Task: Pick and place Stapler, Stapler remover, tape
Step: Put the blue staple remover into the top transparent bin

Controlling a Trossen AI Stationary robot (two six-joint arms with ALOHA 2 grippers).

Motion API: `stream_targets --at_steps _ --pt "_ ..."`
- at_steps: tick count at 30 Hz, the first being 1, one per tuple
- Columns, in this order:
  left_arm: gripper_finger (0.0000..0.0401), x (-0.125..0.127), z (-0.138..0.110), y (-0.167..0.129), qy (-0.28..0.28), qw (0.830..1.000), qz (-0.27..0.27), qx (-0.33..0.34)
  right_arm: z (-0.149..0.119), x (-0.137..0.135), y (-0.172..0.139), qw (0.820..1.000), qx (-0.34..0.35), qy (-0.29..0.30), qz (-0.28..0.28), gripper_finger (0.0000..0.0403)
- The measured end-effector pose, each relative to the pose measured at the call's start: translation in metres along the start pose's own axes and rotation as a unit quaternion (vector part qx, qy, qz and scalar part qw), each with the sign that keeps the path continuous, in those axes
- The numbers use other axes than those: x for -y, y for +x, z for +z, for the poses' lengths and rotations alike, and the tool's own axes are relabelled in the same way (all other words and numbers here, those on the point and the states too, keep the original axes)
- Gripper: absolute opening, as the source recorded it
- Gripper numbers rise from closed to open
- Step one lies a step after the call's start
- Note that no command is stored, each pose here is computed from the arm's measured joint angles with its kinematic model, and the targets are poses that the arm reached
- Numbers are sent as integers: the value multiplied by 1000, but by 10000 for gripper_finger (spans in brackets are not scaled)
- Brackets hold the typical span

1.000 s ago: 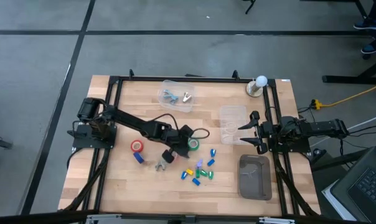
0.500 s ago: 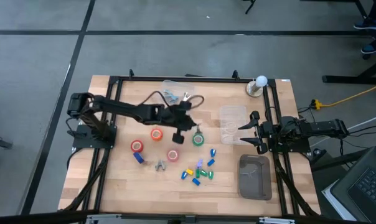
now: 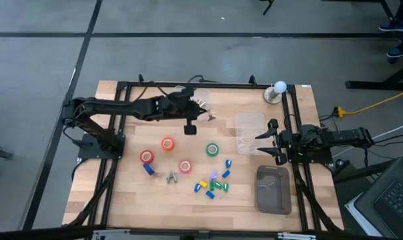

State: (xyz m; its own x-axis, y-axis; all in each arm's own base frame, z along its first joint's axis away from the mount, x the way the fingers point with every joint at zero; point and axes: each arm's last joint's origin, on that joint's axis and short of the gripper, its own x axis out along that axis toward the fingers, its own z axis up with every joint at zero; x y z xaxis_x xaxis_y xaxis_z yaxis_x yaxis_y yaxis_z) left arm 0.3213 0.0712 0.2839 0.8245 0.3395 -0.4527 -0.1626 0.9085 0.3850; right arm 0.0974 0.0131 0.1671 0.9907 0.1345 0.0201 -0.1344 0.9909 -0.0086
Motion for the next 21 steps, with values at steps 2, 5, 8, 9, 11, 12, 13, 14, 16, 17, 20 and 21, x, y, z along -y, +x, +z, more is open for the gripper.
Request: stream_targets --at_steps 2,5,8,9,11,12,13,14,16,17,20,21 --pt "3 -8 -3 1 -6 1000 10 -5 0 0 0 1000 0 0 0 225" --pt "3 -21 -9 2 -15 999 27 -14 0 0 0 1000 0 0 0 225" --pt "3 -31 -17 6 -24 998 38 -33 0 0 0 1000 0 0 0 225" --pt "3 -34 -20 6 -29 998 40 -44 0 0 0 1000 0 0 0 225" --pt "3 -40 -26 10 -38 997 47 -56 0 0 0 1000 0 0 0 225" --pt "3 -43 -29 11 -45 996 49 -65 0 0 0 1000 0 0 0 225" --pt "3 -45 -34 12 -51 994 51 -79 0 0 0 1000 0 0 0 225" --pt "3 -48 -37 13 -54 993 55 -90 0 0 0 1000 0 0 0 225" --pt "3 -52 -44 18 -56 990 65 -109 0 0 0 1000 0 0 0 225" --pt "3 -54 -49 20 -58 988 69 -123 0 0 0 1000 0 0 0 225" --pt "3 -60 -60 27 -67 984 76 -148 0 0 0 1000 0 0 0 225" --pt "3 -61 -64 29 -71 982 77 -157 0 0 0 1000 0 0 0 225"
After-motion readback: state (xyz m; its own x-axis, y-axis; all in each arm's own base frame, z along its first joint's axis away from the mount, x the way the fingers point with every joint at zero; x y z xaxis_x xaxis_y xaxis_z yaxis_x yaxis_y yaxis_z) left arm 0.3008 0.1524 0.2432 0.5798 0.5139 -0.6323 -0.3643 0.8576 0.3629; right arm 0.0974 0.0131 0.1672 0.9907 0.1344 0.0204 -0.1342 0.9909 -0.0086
